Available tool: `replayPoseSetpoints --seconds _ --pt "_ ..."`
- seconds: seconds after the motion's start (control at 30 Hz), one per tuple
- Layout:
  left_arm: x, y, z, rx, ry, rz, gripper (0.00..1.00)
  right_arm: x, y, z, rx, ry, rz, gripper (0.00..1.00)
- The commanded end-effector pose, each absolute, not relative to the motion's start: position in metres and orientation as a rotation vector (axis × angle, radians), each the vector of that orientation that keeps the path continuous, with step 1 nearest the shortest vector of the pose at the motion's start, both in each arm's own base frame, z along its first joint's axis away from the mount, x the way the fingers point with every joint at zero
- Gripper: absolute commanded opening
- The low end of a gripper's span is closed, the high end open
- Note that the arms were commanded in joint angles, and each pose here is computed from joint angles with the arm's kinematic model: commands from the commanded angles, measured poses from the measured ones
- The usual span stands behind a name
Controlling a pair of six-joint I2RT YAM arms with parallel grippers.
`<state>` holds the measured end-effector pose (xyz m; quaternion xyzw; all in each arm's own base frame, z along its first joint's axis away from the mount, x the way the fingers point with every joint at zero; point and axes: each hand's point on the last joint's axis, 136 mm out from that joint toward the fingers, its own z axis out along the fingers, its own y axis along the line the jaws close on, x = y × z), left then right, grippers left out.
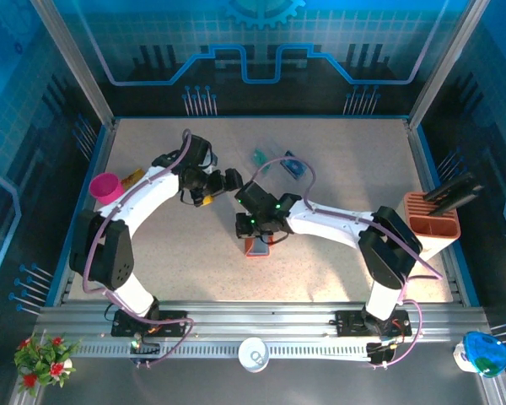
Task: Put the credit cards into the card holder
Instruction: Close the card holder at the center of the table.
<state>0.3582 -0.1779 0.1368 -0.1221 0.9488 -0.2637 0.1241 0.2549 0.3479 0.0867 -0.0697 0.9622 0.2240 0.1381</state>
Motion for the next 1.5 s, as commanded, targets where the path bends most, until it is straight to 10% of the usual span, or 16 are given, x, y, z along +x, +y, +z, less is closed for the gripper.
replayPoseSetpoints --seconds 0.0,1.47 --pt "0.347 -0.18 0.127 -0.307 2.814 -0.791 0.99 0.253 0.32 0.081 -0.125 2.794 0.581 0.1" --pt "0.281 -0.218 0.021 0.256 3.068 -0.425 0.99 0.218 0.264 0.01 0.111 2.908 0.569 0.0"
